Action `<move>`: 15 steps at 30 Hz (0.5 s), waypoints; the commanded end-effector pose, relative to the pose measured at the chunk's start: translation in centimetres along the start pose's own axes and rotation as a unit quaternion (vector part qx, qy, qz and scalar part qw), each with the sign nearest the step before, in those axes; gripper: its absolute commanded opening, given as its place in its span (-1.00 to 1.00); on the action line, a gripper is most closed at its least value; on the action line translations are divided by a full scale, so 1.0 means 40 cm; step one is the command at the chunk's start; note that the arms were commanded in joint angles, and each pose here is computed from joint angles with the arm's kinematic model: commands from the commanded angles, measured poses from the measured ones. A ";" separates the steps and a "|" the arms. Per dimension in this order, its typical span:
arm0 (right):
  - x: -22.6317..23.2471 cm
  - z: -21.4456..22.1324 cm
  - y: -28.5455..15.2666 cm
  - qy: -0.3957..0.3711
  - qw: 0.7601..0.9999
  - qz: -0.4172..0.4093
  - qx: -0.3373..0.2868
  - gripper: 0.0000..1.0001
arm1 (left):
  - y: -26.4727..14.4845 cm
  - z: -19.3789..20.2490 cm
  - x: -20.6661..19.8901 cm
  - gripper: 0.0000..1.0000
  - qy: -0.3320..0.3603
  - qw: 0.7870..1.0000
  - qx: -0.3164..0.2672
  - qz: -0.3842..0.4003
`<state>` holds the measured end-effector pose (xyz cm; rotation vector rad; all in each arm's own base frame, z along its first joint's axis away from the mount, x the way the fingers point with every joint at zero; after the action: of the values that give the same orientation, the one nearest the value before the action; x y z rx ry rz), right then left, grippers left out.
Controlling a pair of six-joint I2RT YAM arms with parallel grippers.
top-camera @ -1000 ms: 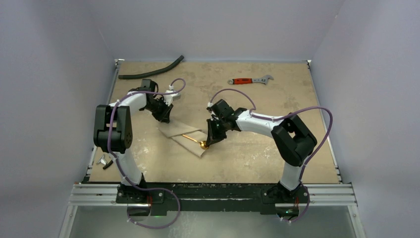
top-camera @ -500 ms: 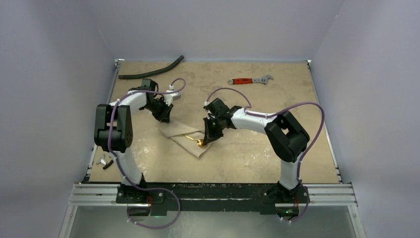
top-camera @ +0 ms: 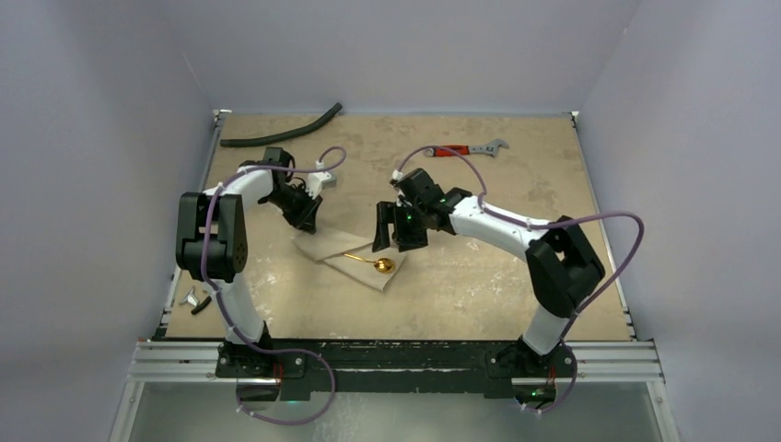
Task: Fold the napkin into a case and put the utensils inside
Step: Pick up the spoon from the center of the board.
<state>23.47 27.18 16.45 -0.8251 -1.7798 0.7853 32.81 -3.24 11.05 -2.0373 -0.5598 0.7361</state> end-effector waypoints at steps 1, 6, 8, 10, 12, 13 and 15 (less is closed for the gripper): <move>-0.042 0.007 -0.063 0.058 0.998 0.017 -0.021 0.56 | -0.010 -0.013 -0.005 -0.71 0.003 1.000 -0.006 0.016; -0.101 -0.004 -0.049 0.127 0.990 0.030 -0.050 0.54 | -0.027 -0.025 -0.006 -0.65 0.002 1.000 -0.013 0.010; -0.105 -0.015 -0.028 0.144 0.987 0.030 -0.058 0.56 | -0.038 -0.035 -0.006 -0.51 0.003 1.000 -0.016 0.005; -0.111 -0.031 -0.007 0.159 0.984 0.033 -0.068 0.58 | -0.054 -0.045 0.000 -0.34 0.002 1.000 -0.020 -0.001; -0.123 -0.050 0.015 0.169 0.982 0.041 -0.078 0.59 | -0.075 -0.058 0.007 -0.19 0.000 1.000 -0.027 -0.007; -0.130 -0.058 0.027 0.174 0.981 0.043 -0.079 0.59 | -0.085 -0.067 0.010 -0.11 -0.001 1.000 -0.030 -0.010; -0.142 -0.076 0.050 0.171 0.979 0.062 -0.086 0.59 | -0.105 -0.081 0.015 0.10 0.000 0.999 -0.029 -0.014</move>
<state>25.88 23.28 13.20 -1.0338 -1.5130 0.6048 33.76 -3.04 13.10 -2.0407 -0.5749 0.7326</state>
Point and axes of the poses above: each gripper's point midway between its finger pads, its own y axis out along the fingers, its own x axis along the line the jaws close on, z = x × y, the point moved 10 cm from there along -y, back along the fingers, and after that the axes turned 3 degrees about -y, right-handed, at the moved point
